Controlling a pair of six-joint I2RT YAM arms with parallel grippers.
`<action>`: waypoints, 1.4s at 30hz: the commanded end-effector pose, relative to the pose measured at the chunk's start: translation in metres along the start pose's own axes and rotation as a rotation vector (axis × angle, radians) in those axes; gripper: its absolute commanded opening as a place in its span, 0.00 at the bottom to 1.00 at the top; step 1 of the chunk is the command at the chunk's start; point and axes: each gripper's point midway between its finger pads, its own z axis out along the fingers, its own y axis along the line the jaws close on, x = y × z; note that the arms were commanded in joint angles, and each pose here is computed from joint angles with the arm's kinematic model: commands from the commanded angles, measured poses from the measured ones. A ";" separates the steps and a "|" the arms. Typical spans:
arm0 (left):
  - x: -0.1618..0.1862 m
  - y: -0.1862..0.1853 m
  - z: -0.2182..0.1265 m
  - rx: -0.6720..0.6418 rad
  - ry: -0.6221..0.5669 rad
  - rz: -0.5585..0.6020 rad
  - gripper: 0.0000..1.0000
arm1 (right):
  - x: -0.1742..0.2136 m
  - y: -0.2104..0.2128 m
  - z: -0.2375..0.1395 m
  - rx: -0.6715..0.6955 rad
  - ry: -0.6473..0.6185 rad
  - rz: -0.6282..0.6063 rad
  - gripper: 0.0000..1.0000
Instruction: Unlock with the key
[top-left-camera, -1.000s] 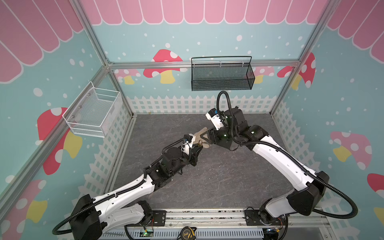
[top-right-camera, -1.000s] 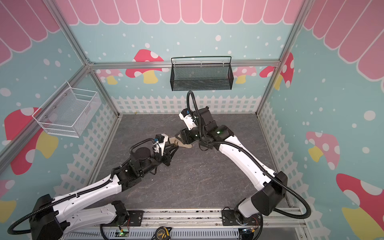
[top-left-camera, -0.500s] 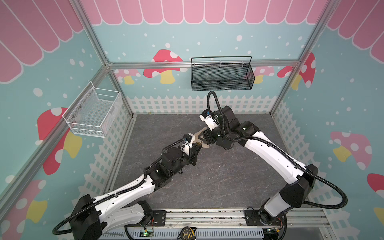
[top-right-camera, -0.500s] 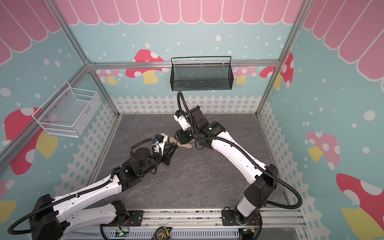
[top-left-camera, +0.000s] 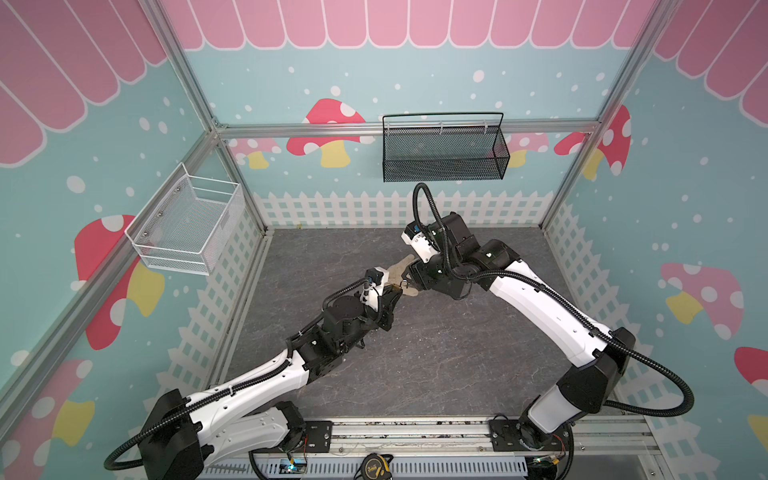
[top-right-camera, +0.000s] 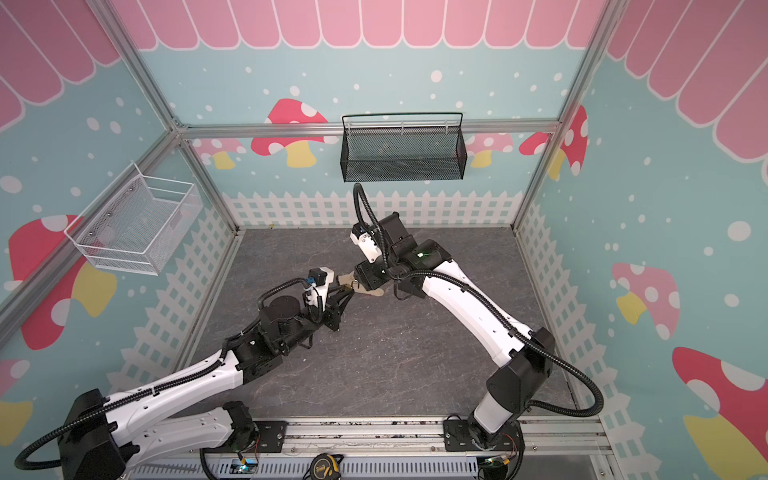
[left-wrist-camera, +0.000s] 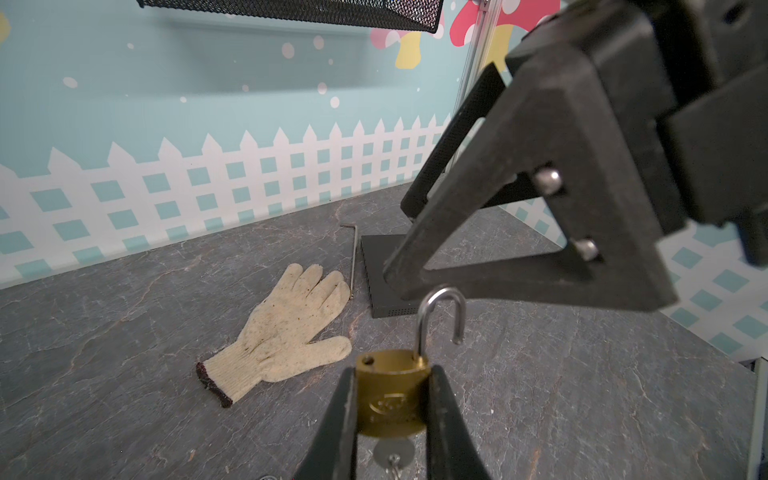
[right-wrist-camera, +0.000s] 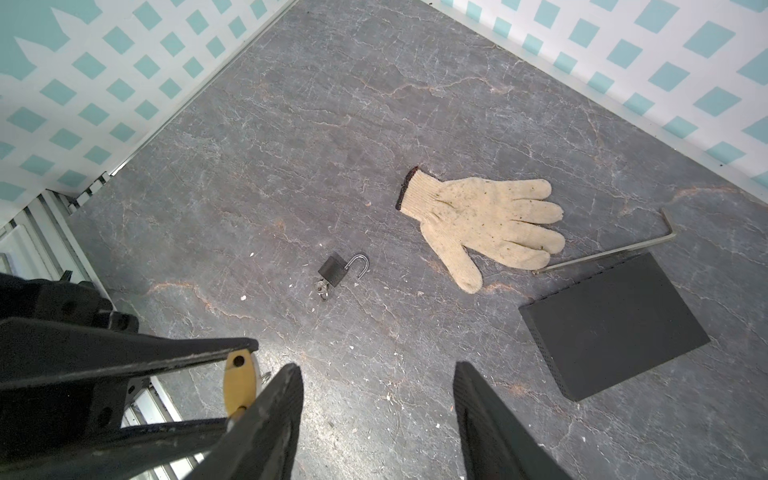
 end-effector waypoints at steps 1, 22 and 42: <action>-0.012 0.000 -0.003 -0.001 -0.048 0.019 0.00 | 0.002 0.009 -0.015 -0.031 -0.023 -0.042 0.61; 0.076 -0.043 0.011 -0.075 0.414 -0.331 0.00 | 0.096 -0.099 -0.029 0.238 -0.155 0.370 0.70; 0.192 -0.077 0.074 -0.414 0.774 -0.495 0.00 | 0.190 -0.168 -0.018 0.325 -0.173 0.664 0.74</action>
